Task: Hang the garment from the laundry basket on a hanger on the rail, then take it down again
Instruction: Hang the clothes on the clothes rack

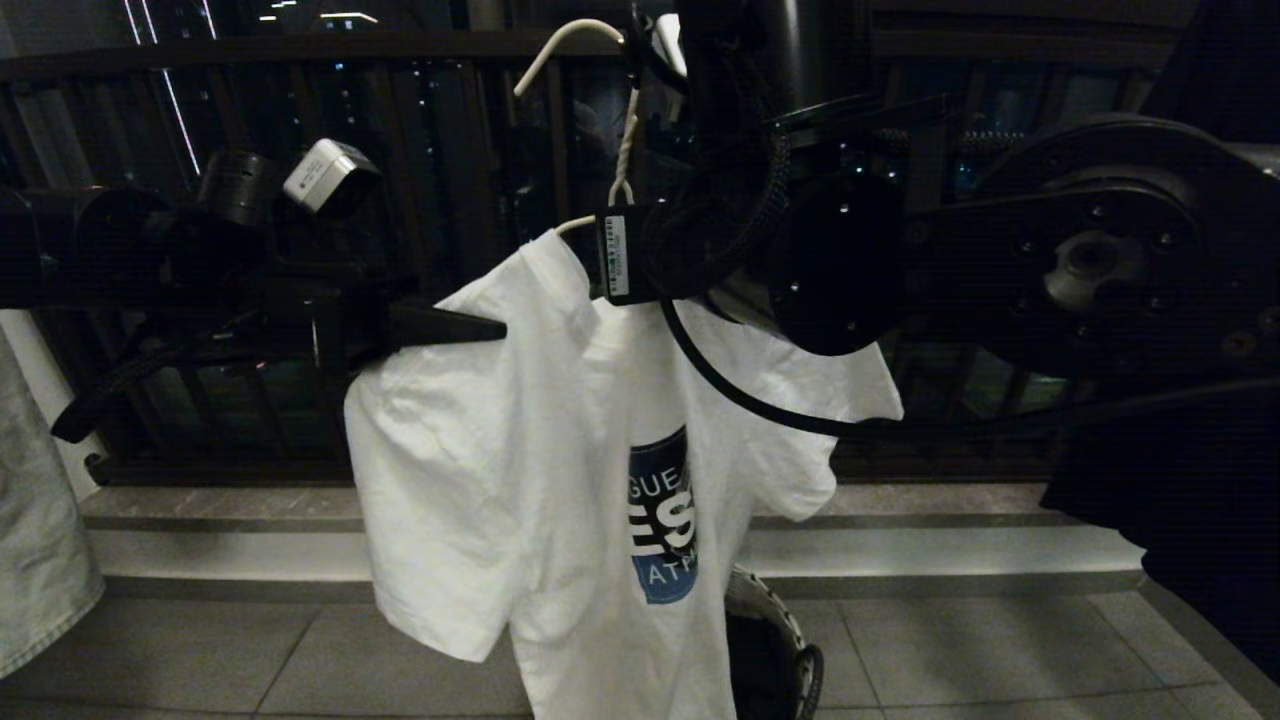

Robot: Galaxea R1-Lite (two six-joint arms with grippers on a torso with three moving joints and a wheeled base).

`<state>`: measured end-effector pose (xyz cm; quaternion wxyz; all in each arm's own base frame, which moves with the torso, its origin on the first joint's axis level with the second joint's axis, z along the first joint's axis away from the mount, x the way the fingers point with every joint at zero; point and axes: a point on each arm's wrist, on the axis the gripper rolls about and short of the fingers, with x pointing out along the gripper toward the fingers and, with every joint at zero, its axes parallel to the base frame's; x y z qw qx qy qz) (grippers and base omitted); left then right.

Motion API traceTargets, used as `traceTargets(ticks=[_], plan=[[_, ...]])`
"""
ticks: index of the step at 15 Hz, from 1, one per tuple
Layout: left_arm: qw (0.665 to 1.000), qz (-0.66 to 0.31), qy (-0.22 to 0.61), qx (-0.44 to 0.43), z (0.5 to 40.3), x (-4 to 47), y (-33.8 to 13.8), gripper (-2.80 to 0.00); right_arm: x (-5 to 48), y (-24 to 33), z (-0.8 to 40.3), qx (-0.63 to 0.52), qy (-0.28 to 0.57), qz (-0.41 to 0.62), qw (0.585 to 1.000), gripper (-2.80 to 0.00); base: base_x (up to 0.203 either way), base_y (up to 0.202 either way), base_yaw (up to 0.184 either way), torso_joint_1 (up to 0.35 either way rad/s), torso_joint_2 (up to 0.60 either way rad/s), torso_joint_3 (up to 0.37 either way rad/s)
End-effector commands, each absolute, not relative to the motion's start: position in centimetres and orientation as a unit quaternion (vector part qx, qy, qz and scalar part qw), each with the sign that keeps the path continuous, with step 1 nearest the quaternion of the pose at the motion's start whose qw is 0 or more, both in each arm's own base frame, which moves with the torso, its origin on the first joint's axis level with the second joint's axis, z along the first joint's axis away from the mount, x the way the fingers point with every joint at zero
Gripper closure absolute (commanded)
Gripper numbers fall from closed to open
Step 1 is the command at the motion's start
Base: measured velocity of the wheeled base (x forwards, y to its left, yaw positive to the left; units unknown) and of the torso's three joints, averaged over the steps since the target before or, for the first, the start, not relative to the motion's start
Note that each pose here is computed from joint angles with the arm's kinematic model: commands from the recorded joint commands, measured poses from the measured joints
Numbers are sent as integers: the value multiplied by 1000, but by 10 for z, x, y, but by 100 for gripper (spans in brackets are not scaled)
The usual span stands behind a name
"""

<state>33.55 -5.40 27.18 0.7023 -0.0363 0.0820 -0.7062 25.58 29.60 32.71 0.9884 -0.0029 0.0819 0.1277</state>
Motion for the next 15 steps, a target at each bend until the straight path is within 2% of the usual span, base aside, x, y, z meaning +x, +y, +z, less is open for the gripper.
traceTargets(ticks=[1,4,5,10,13,15], plan=[[705,-705,70,-24,289,347,-58,0,257,289,331,-1,79,120,990,0,0,0,0,0,0,0],[781,-614,117,-1,308,356,-71,0,258,283,336,-9,73,114,991,0,0,0,0,0,0,0],[789,-604,114,4,308,360,-77,0,258,282,337,-9,71,114,991,0,0,0,0,0,0,0],[792,-602,95,-7,274,370,-82,0,269,281,335,-25,57,106,992,0,0,0,0,0,0,0],[804,-594,27,-25,267,375,-89,0,275,284,329,-28,59,103,992,0,0,0,0,0,0,0],[802,-594,-12,-71,272,374,-95,0,275,285,327,-30,61,103,992,0,0,0,0,0,0,0]])
